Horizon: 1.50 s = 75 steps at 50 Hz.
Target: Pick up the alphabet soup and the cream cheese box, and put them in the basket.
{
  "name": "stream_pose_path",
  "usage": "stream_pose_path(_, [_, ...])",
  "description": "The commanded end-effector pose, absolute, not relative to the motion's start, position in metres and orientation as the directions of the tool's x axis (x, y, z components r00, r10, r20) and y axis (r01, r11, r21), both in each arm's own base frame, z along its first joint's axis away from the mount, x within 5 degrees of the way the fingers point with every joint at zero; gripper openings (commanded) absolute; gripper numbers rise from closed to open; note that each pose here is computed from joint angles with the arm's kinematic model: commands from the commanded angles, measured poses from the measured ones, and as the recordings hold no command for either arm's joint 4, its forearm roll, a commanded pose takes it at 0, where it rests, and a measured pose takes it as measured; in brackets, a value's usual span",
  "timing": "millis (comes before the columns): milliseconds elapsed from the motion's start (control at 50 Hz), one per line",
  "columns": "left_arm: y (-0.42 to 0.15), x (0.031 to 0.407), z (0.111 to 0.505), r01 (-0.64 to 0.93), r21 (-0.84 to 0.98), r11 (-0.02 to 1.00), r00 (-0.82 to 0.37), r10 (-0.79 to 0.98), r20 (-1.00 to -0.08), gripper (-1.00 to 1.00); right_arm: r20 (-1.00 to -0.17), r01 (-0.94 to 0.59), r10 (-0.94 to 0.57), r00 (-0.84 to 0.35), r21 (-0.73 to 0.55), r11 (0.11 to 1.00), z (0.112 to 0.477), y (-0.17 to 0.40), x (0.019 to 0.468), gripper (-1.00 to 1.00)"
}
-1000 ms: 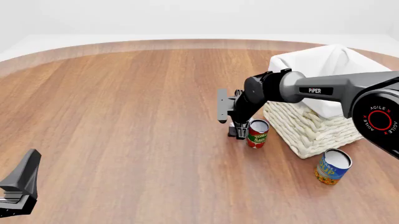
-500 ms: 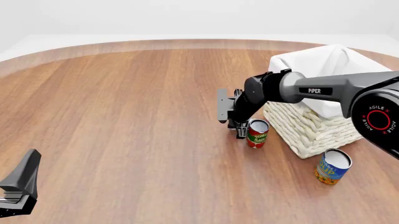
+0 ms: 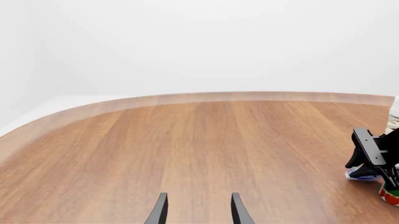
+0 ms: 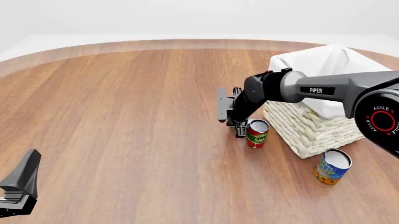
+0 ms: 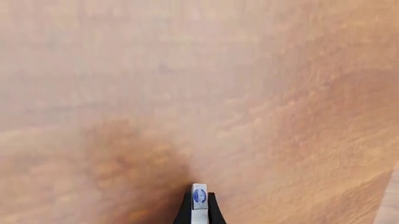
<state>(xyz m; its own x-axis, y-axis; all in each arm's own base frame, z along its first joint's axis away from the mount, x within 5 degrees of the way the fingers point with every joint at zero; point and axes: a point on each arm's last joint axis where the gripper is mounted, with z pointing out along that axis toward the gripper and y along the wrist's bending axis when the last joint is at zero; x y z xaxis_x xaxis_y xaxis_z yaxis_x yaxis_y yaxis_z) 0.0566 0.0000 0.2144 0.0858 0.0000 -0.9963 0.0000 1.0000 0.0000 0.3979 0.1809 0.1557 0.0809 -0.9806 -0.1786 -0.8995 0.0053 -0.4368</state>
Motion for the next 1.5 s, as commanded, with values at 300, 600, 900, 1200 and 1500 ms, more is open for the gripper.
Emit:
stream_pose_path(300, [0.0, 0.057, 0.214, 0.0, 0.0, 1.0, 0.086, 0.0, -0.996, 1.0, -0.21, -0.854, -0.965, 0.158, -0.52, -0.027, 0.193, 0.2, 0.379, -1.0])
stream_pose_path(600, [0.0, 0.057, 0.214, 0.0, 0.0, 1.0, 0.086, 0.0, -0.996, 1.0, -0.252, -0.823, -0.955, 0.159, -0.567, 0.012, 0.213, 0.201, 0.368, -1.0])
stream_pose_path(900, [0.0, 0.057, 0.214, 0.0, 0.0, 1.0, 0.086, 0.0, -0.996, 1.0, -0.343, -0.782, -0.934, 0.097, -0.606, 0.141, 0.242, 0.197, 0.369, -1.0])
stream_pose_path(1200, [0.0, 0.057, 0.214, 0.0, 0.0, 1.0, 0.086, 0.0, -0.996, 1.0, -0.406, -0.758, -0.91, 0.079, -0.618, 0.21, 0.265, 0.197, 0.357, -1.0])
stream_pose_path(1500, [0.0, 0.057, 0.214, 0.0, 0.0, 1.0, 0.086, 0.0, -0.996, 1.0, -0.532, -0.729, -0.845, 0.057, -0.601, 0.329, 0.306, 0.205, 0.331, -1.0])
